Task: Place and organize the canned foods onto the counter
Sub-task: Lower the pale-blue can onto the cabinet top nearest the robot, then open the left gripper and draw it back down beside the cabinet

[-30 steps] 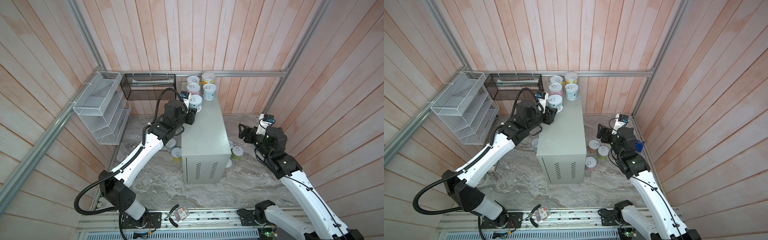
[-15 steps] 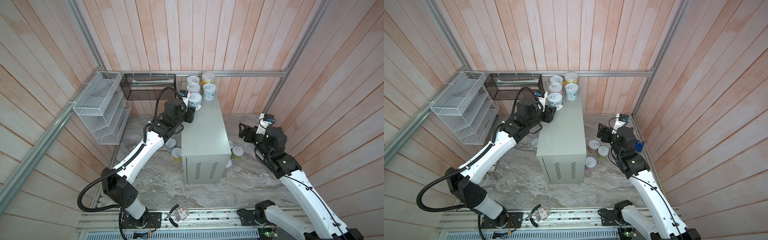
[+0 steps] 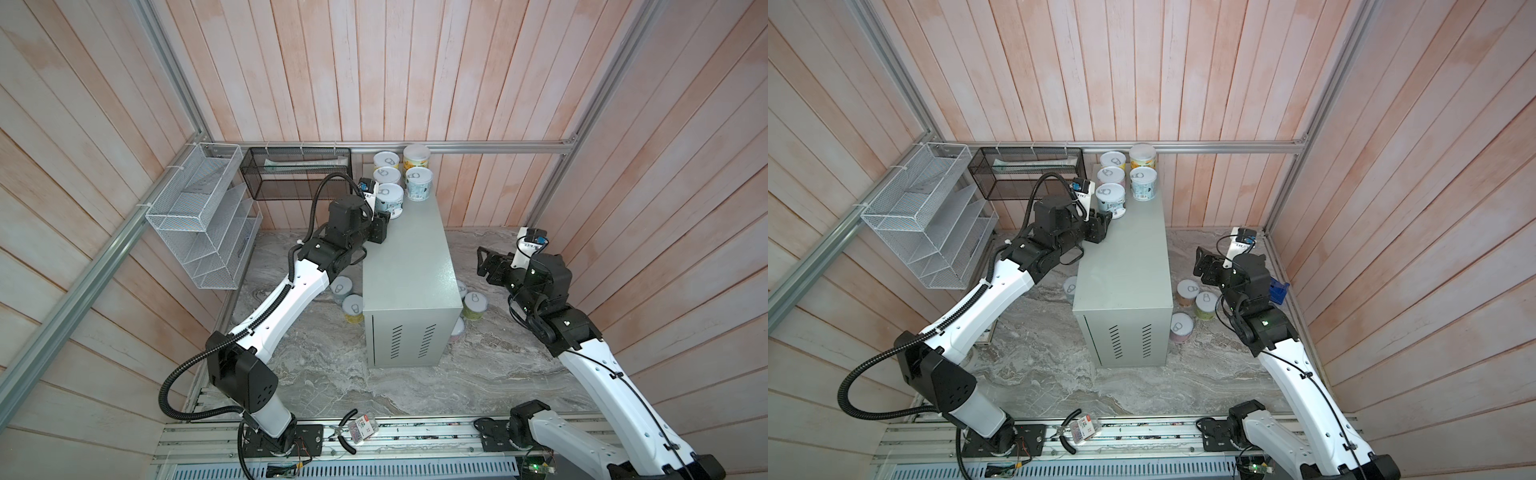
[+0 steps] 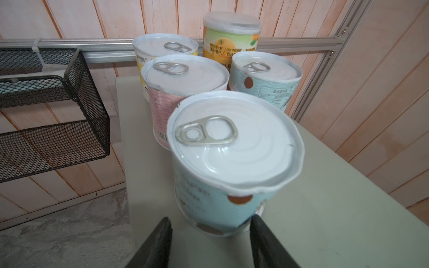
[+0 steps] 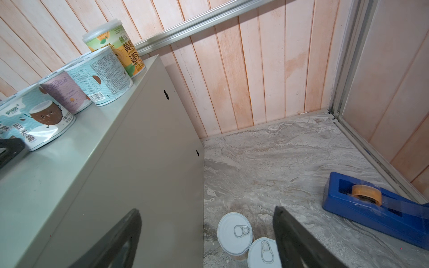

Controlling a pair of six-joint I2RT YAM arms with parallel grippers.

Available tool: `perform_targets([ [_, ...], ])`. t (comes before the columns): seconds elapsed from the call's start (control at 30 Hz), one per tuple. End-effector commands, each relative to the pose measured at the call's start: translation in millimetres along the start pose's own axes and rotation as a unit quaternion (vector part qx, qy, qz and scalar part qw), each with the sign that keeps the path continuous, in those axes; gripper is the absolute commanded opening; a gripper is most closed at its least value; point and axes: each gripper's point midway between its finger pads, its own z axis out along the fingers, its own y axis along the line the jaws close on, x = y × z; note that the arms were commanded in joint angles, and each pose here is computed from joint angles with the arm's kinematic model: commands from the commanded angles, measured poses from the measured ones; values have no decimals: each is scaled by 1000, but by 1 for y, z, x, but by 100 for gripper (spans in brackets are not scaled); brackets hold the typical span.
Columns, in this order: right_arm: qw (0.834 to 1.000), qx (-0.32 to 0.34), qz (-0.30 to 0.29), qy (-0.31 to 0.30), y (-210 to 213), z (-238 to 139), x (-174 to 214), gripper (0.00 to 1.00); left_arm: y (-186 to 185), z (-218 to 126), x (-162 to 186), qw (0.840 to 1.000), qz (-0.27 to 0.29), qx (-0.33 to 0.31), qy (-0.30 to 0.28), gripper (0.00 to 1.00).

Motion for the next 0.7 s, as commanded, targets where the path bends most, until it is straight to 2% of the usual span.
perform_targets([
  [0.0,1000,21,-9,11,-8,3,10,87,3,-27,-16,1000,0,-3,-20,59],
  [0.13,999,31,-13,29,-14,6,20,88,8,-57,-21,999,-3,-14,-37,62],
  [0.23,998,41,-13,42,-21,6,28,89,22,-80,-19,997,-15,-50,-58,66],
  [0.3,997,47,-13,51,-25,6,36,90,36,-95,-10,993,-28,-82,-78,77],
  [0.37,996,55,-11,63,-31,5,44,90,48,-111,2,989,-42,-111,-87,95],
  [0.4,996,56,-11,69,-32,5,48,91,54,-117,8,987,-48,-125,-87,100],
  [0.53,993,64,-9,102,-40,6,71,93,74,-133,37,981,-60,-173,-64,100],
  [0.67,988,66,7,143,-47,8,105,96,86,-129,89,977,-98,-189,-25,100],
])
